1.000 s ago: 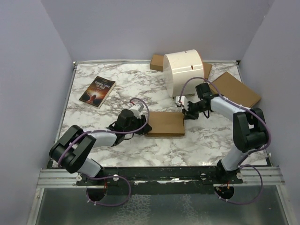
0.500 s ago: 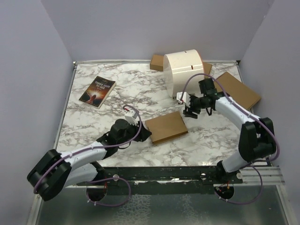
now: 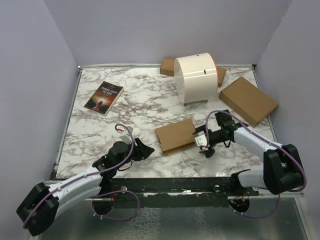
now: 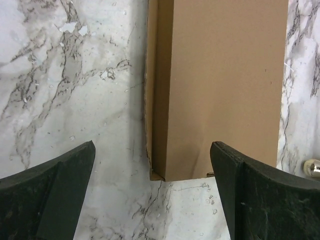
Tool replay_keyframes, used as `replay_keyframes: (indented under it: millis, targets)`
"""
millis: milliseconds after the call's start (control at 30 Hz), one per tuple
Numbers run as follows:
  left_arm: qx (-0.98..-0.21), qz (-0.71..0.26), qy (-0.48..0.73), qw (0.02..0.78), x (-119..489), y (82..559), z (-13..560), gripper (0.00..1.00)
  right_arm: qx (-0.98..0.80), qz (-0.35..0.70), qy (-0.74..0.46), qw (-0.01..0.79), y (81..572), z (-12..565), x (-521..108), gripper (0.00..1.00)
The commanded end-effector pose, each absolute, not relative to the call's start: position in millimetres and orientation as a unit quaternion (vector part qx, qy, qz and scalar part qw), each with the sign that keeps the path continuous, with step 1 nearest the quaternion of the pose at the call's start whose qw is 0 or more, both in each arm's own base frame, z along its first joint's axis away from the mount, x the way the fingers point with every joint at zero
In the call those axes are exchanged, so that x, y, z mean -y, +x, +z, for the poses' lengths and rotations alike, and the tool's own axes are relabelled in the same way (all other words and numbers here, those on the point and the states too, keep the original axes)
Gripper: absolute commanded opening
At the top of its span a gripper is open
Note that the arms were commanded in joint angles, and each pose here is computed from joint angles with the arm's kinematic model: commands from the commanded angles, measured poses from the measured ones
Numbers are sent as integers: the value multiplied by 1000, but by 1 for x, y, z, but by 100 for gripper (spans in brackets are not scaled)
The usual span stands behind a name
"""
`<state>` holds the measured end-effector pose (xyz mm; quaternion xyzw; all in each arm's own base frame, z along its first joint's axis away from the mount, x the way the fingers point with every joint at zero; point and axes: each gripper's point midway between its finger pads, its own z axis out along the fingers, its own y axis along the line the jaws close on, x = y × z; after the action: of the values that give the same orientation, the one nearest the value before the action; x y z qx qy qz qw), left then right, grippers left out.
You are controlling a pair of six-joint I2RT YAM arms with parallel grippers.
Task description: Fold the paper box
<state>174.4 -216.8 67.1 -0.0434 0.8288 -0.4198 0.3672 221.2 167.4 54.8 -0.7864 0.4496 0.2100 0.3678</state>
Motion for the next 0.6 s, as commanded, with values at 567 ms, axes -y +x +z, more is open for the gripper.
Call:
replay_keyframes:
  millis: [567]
  targets:
    - [-823, -302, 59, 478, 225, 237, 111, 78, -382, 127, -819, 408, 252, 49, -171, 79]
